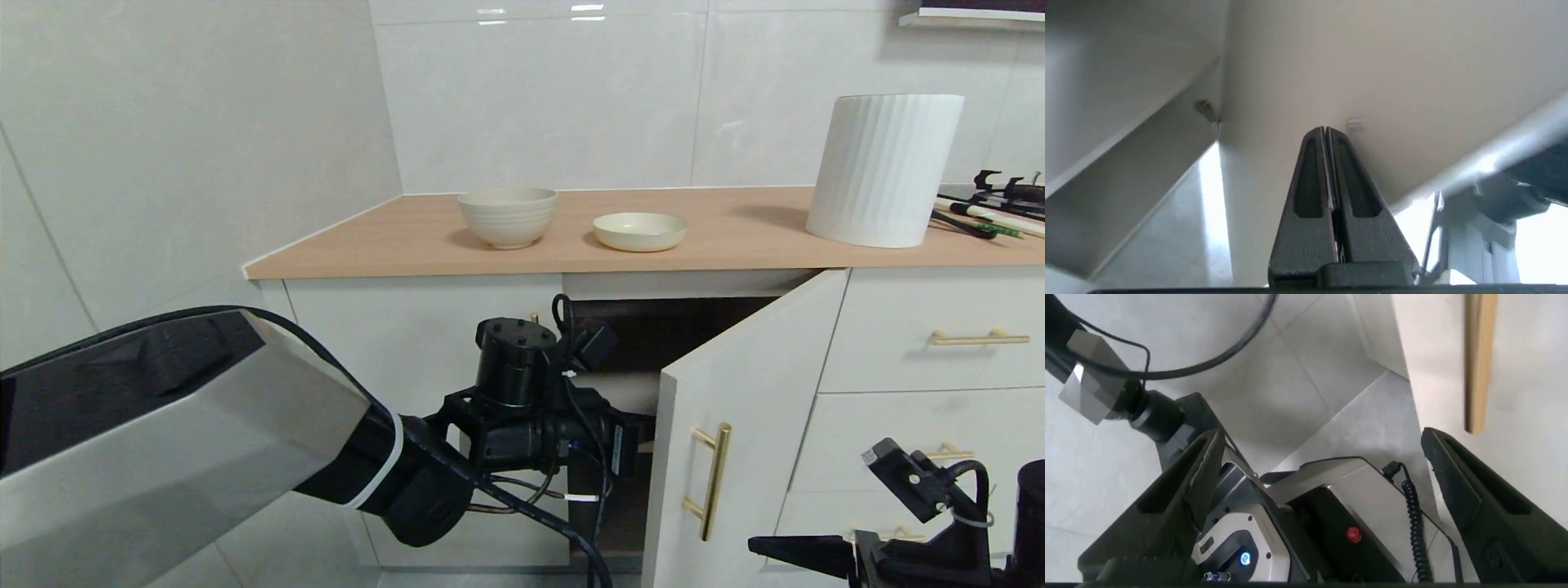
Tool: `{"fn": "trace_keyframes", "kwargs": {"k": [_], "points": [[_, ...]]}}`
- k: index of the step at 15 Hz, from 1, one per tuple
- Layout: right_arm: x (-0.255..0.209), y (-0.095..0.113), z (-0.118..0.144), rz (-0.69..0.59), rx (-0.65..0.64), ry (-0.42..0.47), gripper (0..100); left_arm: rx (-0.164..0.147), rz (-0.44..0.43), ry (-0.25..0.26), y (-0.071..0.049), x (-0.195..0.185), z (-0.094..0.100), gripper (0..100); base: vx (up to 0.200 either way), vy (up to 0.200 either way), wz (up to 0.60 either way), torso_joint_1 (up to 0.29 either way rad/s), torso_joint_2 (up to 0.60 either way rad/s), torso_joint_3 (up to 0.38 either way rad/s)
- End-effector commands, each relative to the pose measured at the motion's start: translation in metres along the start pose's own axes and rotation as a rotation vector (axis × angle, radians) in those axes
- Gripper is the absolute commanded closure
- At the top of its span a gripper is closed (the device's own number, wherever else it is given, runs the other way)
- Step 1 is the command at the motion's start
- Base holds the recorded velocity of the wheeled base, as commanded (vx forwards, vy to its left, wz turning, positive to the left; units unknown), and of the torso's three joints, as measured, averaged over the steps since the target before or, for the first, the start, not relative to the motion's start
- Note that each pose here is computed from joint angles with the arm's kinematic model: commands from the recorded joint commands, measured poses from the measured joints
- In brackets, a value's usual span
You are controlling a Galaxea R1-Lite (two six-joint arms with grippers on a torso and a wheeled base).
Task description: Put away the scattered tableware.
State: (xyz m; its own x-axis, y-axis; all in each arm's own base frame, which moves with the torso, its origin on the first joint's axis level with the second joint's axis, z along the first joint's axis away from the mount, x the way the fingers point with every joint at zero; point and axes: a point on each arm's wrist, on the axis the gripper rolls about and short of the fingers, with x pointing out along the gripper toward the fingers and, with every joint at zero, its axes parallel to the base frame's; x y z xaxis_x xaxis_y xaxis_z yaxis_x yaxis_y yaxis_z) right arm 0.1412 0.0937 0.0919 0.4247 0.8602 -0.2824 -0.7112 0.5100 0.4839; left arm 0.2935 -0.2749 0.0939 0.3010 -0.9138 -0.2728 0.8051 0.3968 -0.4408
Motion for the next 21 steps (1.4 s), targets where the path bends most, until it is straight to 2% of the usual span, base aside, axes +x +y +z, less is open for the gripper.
{"fn": "trace_keyframes", "kwargs": {"k": [1,4,9,16,18,21], "points": [[0.000,0.000,0.000,0.001,0.001,0.002,0,-0.002,0.001,0.003,0.003,0.005,-0.001,100,0.000,0.000,0.00,0.000,0.00,0.000],[0.000,0.000,0.000,0.002,-0.002,-0.001,0,-0.010,0.005,0.019,0.003,0.007,0.000,100,0.000,0.000,0.00,0.000,0.00,0.000],[0.000,0.001,0.000,0.004,-0.004,-0.004,0,-0.011,0.013,0.018,0.003,0.011,0.006,100,-0.200,0.000,0.00,0.006,0.01,0.003],[-0.001,0.001,0.000,0.005,-0.003,-0.002,0,-0.015,0.015,0.024,0.010,0.027,0.012,100,0.000,0.000,0.00,0.000,0.00,0.000],[-0.001,0.007,0.000,0.031,-0.020,-0.002,0,-0.009,0.000,0.031,0.004,0.031,0.013,100,0.000,0.000,0.00,0.000,0.00,0.000],[-0.012,0.035,-0.003,0.149,-0.075,0.017,0,0.021,-0.060,0.042,-0.025,0.042,0.017,100,0.000,0.000,0.00,0.000,0.00,0.000]]}}
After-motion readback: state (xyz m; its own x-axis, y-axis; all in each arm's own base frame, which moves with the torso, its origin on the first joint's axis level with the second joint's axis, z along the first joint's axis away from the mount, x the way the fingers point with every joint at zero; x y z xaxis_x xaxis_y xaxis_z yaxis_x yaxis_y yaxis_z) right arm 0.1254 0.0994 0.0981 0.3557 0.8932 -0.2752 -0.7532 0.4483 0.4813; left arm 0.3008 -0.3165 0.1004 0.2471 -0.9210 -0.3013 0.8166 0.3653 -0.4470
